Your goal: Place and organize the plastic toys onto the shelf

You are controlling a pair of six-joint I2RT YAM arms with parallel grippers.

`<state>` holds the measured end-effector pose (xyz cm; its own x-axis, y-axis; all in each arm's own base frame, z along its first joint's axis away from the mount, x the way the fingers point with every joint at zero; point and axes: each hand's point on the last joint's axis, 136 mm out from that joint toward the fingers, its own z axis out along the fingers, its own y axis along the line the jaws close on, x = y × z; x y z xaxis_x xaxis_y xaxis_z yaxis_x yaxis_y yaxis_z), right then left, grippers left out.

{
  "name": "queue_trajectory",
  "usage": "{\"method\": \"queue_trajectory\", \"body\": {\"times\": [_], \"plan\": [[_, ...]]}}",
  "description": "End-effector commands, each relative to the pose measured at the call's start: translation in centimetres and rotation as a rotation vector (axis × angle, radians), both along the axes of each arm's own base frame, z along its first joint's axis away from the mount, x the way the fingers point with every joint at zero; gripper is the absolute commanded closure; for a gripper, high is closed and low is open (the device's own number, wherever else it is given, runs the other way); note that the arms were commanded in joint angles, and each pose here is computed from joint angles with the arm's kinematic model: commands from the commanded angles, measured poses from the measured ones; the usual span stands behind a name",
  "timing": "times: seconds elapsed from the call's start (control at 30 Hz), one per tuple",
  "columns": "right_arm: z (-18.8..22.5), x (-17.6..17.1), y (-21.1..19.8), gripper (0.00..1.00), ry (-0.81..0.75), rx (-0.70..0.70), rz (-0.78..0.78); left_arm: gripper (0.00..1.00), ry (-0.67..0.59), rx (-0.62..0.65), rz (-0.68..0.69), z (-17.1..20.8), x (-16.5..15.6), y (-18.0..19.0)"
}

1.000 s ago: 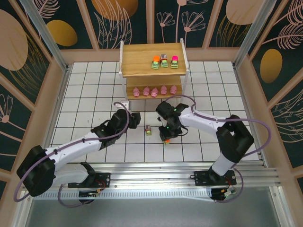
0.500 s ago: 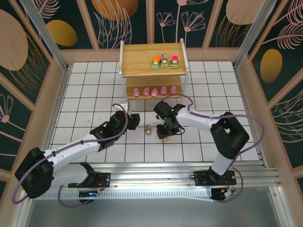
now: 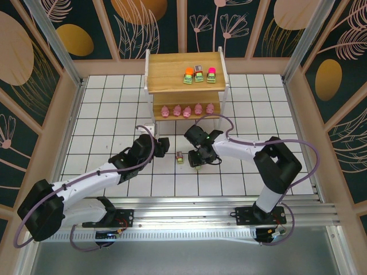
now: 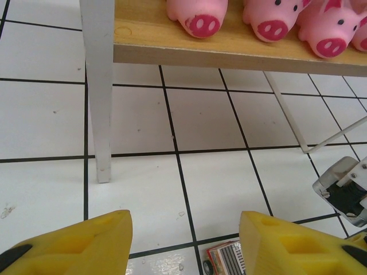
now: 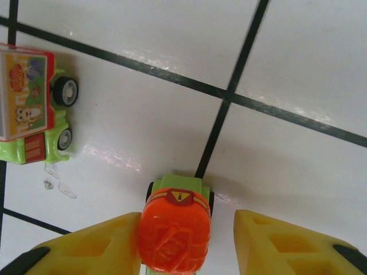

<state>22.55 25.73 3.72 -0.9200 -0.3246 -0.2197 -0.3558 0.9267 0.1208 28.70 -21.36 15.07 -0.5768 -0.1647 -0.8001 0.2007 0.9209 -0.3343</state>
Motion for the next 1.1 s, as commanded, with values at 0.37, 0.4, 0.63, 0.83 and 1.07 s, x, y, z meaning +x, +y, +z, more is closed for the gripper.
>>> {"method": "queue_trajectory", "body": {"times": [0.37,0.4,0.63,0.83,1.07], "plan": [[4.4,-0.8,-0.4,0.46,-0.346,0.030,-0.240,0.48,0.012,-0.021,0.000,-0.1,-0.3,0.1],[4.1,-0.9,-0.6,0.46,-0.350,0.038,-0.257,0.47,0.010,-0.023,0.000,0.0,-0.3,0.1],[2.6,-1.2,-0.2,0.49,-0.354,0.086,-0.276,0.48,0.015,-0.015,-0.003,0.1,-0.2,0.0],[1.9,-1.5,0.4,0.50,-0.348,0.094,-0.248,0.48,0.021,-0.016,0.001,-0.2,-0.2,0.1],[0.2,-1.6,0.2,0.52,-0.340,0.056,-0.236,0.48,0.028,-0.009,-0.004,-0.5,-0.2,-0.1]]}}
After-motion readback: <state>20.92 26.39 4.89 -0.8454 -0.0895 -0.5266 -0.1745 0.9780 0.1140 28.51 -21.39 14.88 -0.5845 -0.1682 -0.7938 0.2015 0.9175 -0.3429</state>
